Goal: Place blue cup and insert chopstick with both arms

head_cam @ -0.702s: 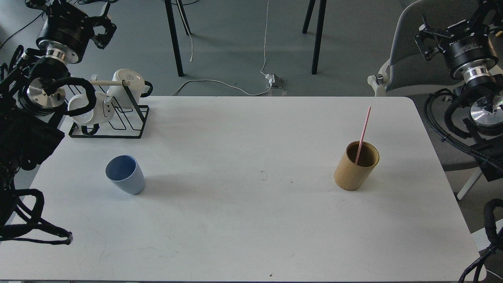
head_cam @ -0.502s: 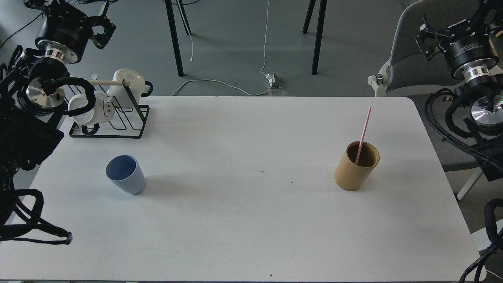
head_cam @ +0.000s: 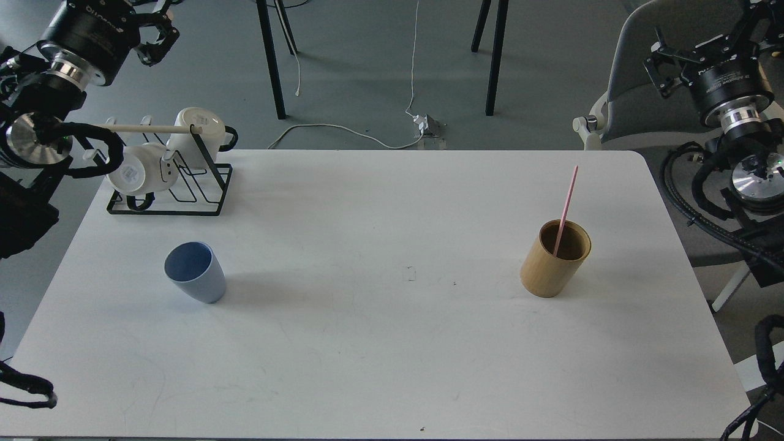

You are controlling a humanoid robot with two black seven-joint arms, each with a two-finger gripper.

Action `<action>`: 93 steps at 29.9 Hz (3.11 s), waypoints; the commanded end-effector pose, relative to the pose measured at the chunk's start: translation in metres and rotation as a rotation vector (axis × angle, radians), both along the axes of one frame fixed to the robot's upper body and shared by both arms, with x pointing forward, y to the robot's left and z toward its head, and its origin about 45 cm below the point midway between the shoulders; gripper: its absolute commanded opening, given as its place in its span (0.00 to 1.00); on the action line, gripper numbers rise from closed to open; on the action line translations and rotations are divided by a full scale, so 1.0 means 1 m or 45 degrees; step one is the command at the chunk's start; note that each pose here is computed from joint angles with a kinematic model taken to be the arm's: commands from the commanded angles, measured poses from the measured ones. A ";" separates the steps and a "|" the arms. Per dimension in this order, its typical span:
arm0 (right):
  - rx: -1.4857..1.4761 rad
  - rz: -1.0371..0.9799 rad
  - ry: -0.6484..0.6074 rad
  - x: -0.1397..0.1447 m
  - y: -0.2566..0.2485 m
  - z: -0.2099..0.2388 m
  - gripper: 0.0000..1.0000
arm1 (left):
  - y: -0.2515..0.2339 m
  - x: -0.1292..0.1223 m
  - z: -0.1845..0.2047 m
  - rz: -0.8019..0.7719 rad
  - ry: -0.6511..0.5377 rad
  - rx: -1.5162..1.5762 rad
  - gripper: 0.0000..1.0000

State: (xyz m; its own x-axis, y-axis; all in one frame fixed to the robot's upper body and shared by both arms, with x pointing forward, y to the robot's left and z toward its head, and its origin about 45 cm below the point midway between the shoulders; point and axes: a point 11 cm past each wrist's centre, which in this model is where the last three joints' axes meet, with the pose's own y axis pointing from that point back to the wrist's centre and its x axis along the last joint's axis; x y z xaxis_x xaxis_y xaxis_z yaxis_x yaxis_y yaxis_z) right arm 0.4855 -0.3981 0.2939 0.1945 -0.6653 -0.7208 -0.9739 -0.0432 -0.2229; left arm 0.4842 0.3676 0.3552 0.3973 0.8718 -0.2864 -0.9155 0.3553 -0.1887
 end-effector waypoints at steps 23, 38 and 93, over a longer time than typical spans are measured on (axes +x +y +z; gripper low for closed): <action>-0.001 -0.005 -0.038 -0.011 -0.011 0.005 1.00 | 0.027 -0.151 -0.120 -0.749 0.020 2.221 0.96; -0.005 -0.013 -0.036 -0.012 -0.014 0.005 1.00 | 0.049 -0.150 -0.186 -0.833 0.076 2.462 0.68; -0.074 -0.177 -0.054 -0.038 -0.082 0.019 1.00 | -0.299 -0.111 -0.155 -1.375 -0.930 2.469 0.03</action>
